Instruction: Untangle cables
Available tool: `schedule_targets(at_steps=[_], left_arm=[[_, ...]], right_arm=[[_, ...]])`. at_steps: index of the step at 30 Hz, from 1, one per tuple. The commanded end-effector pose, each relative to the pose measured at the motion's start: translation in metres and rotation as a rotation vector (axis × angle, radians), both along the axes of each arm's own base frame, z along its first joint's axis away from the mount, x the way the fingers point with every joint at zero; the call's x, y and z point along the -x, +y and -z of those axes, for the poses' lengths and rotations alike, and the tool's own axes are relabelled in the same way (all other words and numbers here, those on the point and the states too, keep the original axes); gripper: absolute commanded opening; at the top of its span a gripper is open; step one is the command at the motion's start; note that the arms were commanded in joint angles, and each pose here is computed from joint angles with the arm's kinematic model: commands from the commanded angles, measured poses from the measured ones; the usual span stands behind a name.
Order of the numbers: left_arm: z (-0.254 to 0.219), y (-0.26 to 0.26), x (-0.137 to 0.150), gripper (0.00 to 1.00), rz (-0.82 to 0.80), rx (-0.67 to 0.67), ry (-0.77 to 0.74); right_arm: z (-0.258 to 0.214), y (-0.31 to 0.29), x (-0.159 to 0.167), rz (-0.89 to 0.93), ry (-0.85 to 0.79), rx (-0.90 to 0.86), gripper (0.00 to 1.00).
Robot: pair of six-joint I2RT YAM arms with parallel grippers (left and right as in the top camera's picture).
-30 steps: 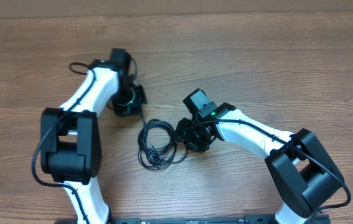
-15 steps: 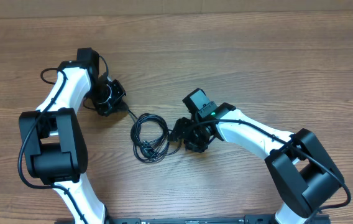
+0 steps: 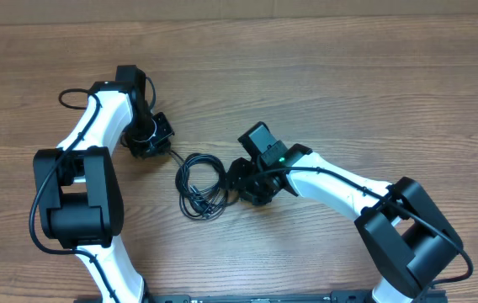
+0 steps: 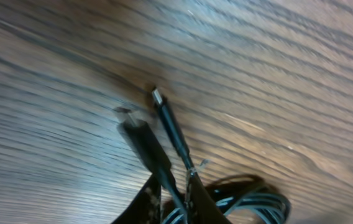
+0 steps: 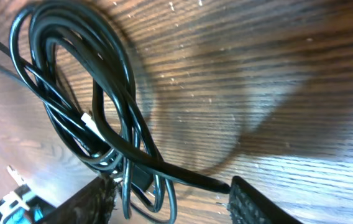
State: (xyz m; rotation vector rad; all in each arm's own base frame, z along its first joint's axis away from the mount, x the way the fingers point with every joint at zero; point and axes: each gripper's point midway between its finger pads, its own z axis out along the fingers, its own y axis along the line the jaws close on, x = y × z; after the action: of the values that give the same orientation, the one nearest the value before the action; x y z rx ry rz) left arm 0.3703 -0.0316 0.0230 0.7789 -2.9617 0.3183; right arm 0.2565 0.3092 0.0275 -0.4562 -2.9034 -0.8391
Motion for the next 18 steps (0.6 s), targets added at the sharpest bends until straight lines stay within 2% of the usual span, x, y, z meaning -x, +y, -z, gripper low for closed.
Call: schedule_targets(at_steps=[1,4,9,11,15,17,18], left_arm=[[0.004,0.01,-0.003,0.17,0.009,-0.067,-0.008],[0.008,0.009,-0.007,0.18,0.013,-0.07,-0.026],[0.02,0.002,-0.005,0.4,0.029,-0.068,-0.042],[0.028,0.0,-0.003,0.42,0.035,-0.068,-0.05],[0.038,-0.001,-0.001,0.4,0.039,-0.069,-0.064],[0.042,-0.001,0.0,0.3,0.038,-0.069,-0.067],[0.043,-0.002,0.001,0.2,0.039,-0.066,-0.066]], right_arm=[[0.006,-0.002,-0.003,0.064,-0.016,0.047,0.53],[0.009,-0.005,-0.009,0.097,-0.046,0.08,0.49],[0.007,0.001,-0.018,0.118,-0.112,0.086,0.39],[0.004,0.004,-0.024,0.124,-0.15,0.083,0.34],[0.005,0.002,-0.026,0.133,-0.183,0.11,0.33],[0.006,0.002,-0.025,0.126,-0.186,0.117,0.29],[0.006,0.002,-0.025,0.116,-0.193,0.119,0.25]])
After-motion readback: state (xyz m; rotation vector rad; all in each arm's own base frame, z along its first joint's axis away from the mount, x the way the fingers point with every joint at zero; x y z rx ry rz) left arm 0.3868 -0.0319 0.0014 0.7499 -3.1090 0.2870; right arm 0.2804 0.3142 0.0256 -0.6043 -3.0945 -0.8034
